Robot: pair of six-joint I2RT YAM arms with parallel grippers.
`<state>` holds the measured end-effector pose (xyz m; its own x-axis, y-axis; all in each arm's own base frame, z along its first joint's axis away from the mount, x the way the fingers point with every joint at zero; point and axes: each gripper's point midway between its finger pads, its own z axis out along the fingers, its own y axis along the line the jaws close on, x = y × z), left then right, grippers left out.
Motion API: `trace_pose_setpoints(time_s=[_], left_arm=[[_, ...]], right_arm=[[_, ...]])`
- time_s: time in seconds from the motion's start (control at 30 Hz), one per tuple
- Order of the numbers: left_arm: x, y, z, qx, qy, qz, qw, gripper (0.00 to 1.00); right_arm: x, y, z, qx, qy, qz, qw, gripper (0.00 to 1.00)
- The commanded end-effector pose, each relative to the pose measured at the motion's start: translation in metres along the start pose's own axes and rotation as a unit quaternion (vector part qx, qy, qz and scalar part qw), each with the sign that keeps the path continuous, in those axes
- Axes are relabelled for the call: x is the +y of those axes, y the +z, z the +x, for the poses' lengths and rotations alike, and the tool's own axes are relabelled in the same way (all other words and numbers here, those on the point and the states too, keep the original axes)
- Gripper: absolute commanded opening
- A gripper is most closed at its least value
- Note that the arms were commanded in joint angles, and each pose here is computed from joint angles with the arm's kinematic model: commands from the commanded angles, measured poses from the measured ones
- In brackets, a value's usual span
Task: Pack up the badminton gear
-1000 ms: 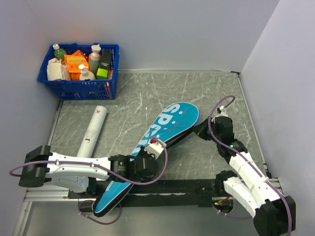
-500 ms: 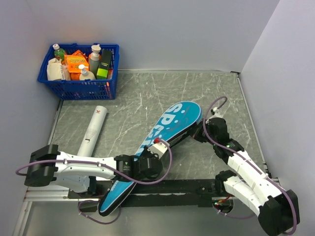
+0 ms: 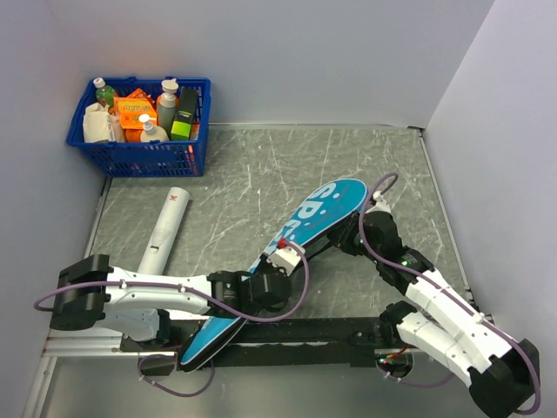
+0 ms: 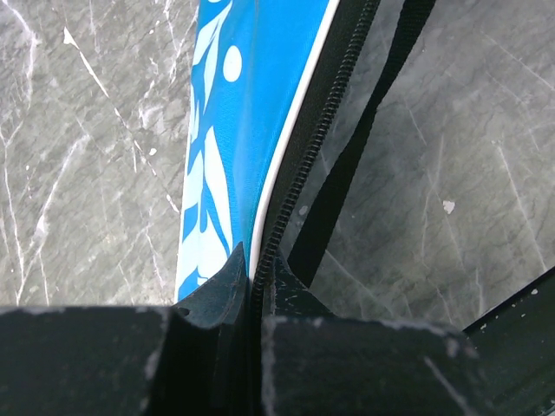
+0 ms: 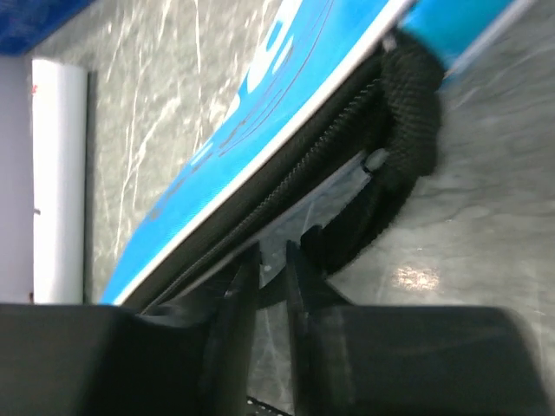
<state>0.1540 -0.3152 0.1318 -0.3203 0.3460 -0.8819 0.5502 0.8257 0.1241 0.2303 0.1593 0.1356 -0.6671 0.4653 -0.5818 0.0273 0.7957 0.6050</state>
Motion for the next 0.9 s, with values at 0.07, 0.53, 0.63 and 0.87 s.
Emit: trace_pose_setpoints(time_s=[0.07, 0.53, 0.63, 0.87], left_arm=[[-0.010, -0.006, -0.048, -0.061, -0.063, 0.017, 0.996, 0.01], [-0.002, -0.015, -0.054, -0.067, -0.070, 0.023, 0.995, 0.01], [-0.003, -0.014, -0.052, -0.066, -0.070, 0.022, 0.995, 0.01], [-0.004, -0.013, -0.050, -0.063, -0.070, 0.023, 0.995, 0.01]], right_arm=[[-0.002, -0.013, -0.042, -0.066, -0.019, 0.059, 0.996, 0.38], [0.009, -0.014, -0.056, -0.100, -0.013, 0.030, 0.994, 0.29], [0.016, -0.021, -0.057, -0.099, -0.013, 0.016, 0.995, 0.29], [0.032, -0.029, -0.056, -0.084, -0.008, -0.015, 0.996, 0.29]])
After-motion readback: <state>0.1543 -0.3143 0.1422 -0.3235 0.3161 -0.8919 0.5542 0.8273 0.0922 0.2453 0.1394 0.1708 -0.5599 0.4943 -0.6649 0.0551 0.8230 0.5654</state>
